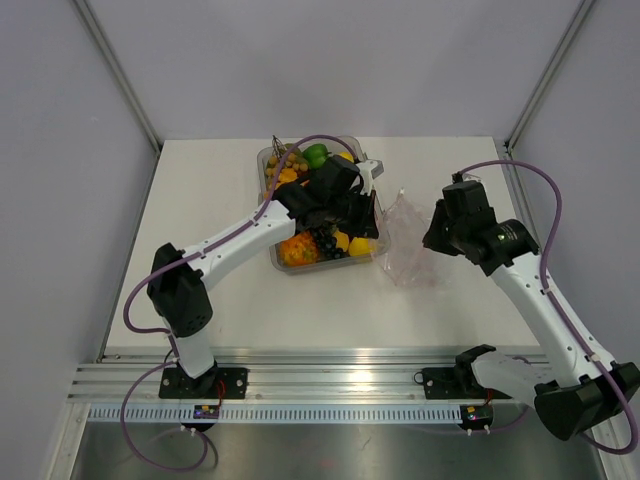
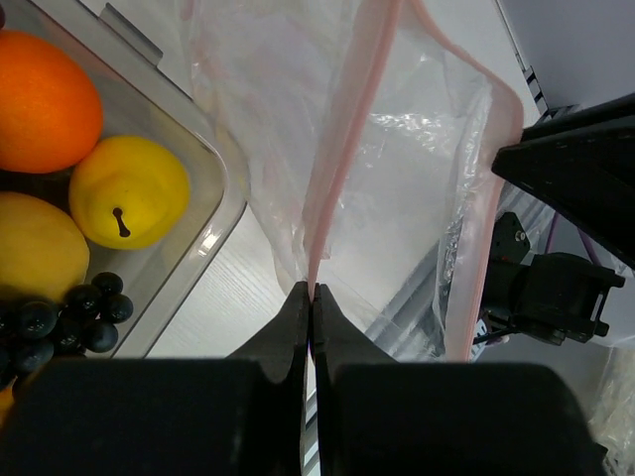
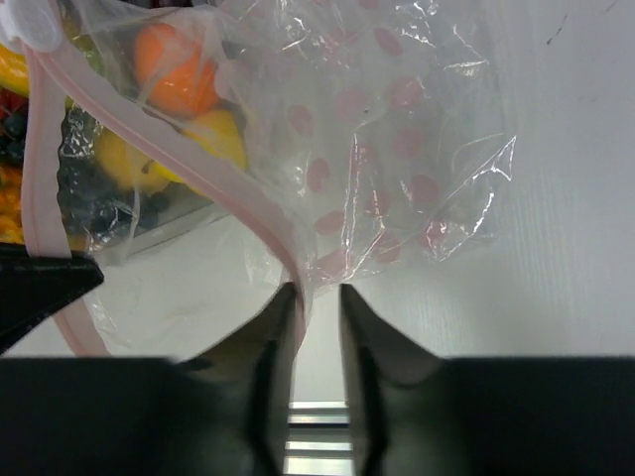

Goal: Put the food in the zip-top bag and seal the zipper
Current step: Open the zipper of the food storage bag.

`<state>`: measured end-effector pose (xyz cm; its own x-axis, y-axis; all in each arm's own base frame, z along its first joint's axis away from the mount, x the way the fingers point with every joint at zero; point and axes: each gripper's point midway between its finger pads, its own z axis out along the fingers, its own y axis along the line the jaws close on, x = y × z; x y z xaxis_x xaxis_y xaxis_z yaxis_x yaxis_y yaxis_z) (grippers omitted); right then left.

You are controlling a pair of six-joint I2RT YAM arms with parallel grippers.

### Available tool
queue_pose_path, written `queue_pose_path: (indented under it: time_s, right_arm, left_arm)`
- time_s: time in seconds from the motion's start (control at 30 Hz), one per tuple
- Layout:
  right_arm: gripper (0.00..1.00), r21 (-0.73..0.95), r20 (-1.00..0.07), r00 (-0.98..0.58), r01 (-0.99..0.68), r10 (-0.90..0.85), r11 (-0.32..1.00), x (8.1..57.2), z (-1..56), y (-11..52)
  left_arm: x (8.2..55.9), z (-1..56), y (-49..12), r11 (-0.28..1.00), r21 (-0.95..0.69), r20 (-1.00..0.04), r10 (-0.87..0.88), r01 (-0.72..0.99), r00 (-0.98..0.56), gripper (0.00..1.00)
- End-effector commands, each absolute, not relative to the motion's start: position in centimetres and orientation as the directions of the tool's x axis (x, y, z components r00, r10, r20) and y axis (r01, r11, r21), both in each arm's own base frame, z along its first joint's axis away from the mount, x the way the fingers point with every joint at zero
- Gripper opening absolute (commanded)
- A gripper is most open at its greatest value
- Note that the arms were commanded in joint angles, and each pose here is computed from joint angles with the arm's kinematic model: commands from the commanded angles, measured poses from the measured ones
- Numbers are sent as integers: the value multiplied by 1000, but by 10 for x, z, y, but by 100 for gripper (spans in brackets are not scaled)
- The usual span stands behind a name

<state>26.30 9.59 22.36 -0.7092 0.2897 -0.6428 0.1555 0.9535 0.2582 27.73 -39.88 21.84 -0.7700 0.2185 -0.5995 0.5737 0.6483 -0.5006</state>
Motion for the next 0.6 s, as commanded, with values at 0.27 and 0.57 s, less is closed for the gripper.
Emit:
queue_pose_path:
  time_s: [0.27,0.57]
  right_arm:
    - [68,321,-633,-723,79,276,944,282,221,120]
    - [56,330,-616,-744,56,261,942,281,214,130]
  left_arm:
    - [273,239,-404,596,-535,-627,196,599,-754,0]
    - [269,243,-408,574,-561,-622,184,597,-761,0]
